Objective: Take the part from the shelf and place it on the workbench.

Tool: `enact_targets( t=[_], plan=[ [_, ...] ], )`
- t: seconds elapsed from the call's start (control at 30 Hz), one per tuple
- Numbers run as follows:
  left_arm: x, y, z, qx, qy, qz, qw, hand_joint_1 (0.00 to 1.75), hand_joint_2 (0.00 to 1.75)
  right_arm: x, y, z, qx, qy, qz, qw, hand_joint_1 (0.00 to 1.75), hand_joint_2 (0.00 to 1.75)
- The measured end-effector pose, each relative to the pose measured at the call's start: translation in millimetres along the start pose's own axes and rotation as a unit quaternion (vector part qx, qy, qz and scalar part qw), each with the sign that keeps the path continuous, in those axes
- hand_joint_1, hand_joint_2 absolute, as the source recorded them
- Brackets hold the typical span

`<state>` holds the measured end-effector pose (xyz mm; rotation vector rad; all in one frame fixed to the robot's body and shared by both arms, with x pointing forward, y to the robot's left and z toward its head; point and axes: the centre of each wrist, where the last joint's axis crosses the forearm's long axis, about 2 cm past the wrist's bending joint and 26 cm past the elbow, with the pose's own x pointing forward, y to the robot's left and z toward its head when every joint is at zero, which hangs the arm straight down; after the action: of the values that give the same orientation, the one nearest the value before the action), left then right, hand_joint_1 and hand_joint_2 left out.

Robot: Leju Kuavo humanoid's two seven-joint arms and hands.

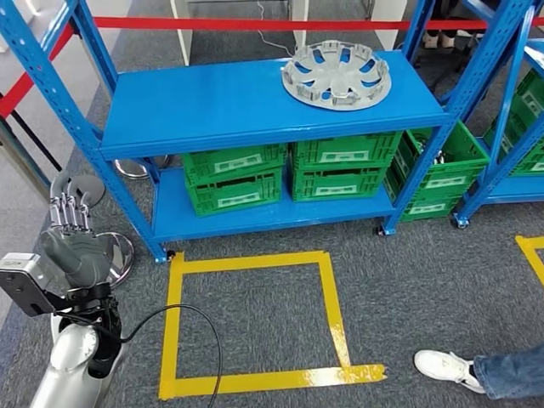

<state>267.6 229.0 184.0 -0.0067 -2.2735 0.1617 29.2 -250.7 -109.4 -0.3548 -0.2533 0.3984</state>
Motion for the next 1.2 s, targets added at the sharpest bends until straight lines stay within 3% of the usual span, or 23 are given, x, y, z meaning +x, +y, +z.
enact_targets(
  t=[1.1,1.2],
  plan=[
    [1.1,-5.4,-5.8,0.027,-0.01,-0.013,0.999,0.0,0.0,3.3,2.7,-0.2,0.074,-0.037,-0.016,0.996,0.0,0.0],
    [1.3,-5.9,-6.4,0.028,-0.011,-0.013,0.999,0.0,0.0,3.1,2.6,-0.2,0.073,-0.037,-0.016,0.996,0.0,1.31]
  ],
)
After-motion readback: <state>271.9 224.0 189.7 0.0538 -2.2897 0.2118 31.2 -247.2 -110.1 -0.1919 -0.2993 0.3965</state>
